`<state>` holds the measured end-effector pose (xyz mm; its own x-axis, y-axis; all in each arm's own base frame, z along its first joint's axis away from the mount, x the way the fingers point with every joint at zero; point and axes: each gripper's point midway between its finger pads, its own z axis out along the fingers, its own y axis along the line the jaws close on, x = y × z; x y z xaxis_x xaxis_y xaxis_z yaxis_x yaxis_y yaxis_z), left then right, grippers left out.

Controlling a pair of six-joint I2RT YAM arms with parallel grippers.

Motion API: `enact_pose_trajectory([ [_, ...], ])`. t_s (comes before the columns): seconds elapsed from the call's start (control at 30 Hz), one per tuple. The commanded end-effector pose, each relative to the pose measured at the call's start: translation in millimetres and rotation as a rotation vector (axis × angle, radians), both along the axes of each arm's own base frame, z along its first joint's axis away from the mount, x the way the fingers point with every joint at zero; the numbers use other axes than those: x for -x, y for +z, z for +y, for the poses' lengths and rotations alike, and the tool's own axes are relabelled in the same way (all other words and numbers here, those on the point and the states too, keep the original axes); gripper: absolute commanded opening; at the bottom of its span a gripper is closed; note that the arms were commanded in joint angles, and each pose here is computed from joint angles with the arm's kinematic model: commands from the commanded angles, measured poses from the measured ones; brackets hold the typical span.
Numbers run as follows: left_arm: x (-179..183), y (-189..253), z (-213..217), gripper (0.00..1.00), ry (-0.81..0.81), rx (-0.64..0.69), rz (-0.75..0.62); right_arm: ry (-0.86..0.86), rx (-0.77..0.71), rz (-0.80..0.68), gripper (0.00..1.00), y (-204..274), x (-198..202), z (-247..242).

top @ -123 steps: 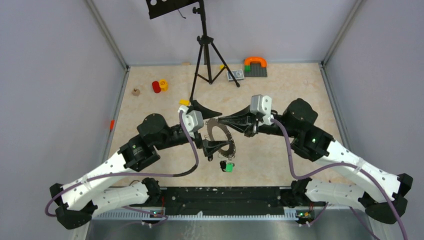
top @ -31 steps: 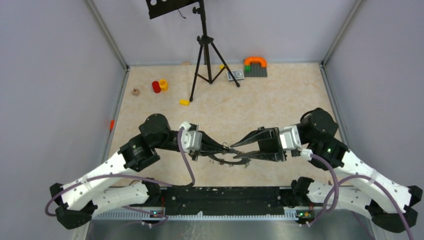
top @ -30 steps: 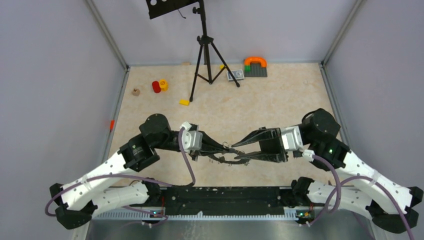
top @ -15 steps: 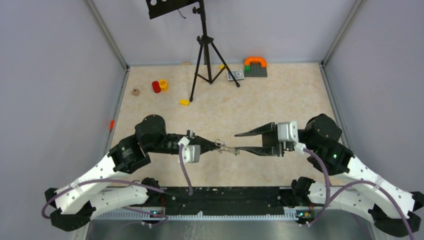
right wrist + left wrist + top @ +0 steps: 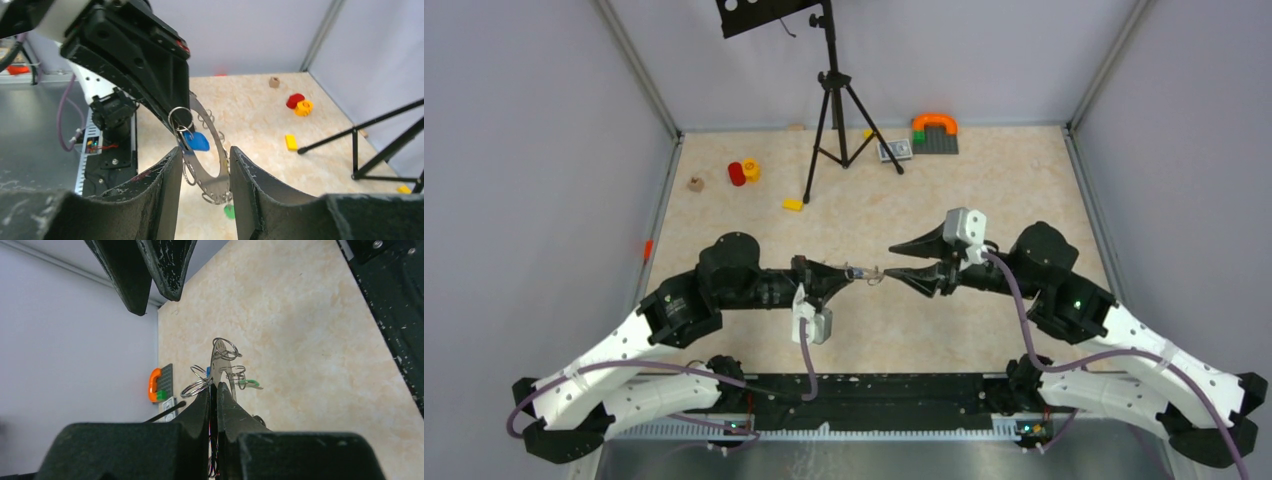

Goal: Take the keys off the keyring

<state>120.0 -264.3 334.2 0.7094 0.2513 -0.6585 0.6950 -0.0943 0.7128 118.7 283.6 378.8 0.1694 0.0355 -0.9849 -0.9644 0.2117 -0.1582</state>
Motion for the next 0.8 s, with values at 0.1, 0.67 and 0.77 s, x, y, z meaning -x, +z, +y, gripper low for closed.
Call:
enact_pose_trajectory([
  [0.1, -10.2, 28.1, 5.2, 0.0, 0.026, 0.033, -0.157, -0.173, 0.02, 0.099, 0.43, 11.9, -28.9, -3.2],
  [0.67, -7.8, 9.3, 4.4, 0.0, 0.024, -0.006, -0.082, -0.38, 0.101, 0.566, 0.65, -45.9, -100.9, -18.3],
  [0.77, -5.0, 8.6, 6.2, 0.0, 0.025, 0.002, -0.057, -0.533, 0.168, 0.686, 0.67, -73.9, -113.1, -32.7],
])
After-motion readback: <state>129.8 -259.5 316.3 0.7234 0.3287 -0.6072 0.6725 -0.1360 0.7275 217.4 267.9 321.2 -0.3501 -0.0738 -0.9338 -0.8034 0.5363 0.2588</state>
